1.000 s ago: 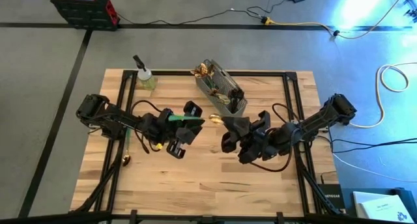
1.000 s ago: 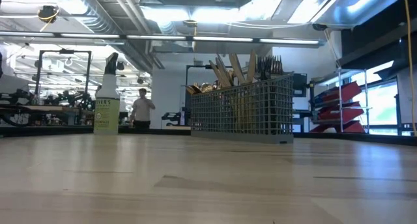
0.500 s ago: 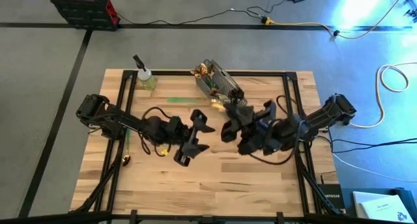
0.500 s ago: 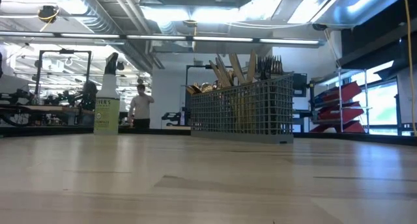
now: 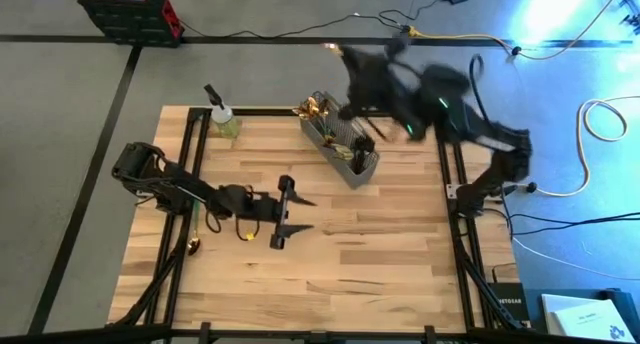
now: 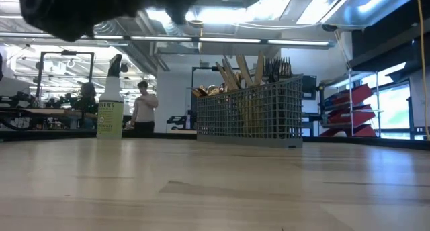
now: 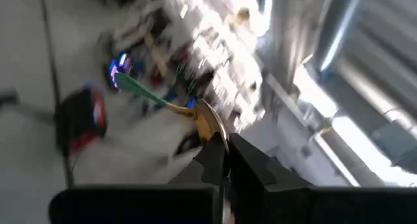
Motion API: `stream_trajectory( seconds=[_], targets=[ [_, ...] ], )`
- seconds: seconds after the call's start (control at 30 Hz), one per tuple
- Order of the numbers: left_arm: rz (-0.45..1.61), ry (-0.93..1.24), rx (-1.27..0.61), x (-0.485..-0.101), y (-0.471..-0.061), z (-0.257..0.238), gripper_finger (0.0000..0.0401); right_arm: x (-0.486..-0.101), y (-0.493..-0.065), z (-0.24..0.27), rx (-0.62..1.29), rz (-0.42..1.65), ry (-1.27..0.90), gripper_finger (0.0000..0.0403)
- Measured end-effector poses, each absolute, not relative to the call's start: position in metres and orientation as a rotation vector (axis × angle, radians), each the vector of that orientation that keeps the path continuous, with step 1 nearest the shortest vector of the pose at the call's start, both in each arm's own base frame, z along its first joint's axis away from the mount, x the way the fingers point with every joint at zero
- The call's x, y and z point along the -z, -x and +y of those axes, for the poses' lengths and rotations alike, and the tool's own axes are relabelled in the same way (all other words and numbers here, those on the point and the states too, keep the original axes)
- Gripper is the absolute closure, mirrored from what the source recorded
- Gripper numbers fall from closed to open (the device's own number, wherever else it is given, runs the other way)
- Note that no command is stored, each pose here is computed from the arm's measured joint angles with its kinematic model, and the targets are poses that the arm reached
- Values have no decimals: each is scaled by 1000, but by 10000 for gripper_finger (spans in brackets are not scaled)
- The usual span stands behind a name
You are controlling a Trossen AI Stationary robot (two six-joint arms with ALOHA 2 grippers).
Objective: Sort silverware
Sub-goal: Put the green spoon on the gray silverware organizer
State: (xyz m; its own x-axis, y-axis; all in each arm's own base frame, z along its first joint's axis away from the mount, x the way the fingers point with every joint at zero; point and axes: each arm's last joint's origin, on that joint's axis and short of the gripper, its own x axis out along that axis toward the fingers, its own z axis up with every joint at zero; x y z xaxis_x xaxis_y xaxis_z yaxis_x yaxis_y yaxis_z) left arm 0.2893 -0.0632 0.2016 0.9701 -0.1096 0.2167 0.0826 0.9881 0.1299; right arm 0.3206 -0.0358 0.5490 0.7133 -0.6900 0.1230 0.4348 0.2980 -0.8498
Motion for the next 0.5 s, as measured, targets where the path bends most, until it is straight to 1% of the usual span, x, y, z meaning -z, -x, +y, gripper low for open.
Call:
stream_trajectory(
  seconds=[0.1, 0.17, 0.33, 0.5],
  targets=[
    [-44, -160, 110, -180, -287, -64, 162, -541, -332, -74, 742, 431, 995, 403],
    [37, -178, 124, -169, -284, -65, 162, -528, -342, -98, 729, 524, 981, 403],
    [168, -219, 139, -155, -280, -66, 162, -487, -361, -150, 657, 684, 974, 403],
    [269, -275, 84, -146, -278, -64, 162, -450, -371, -192, 590, 848, 955, 403]
  ],
)
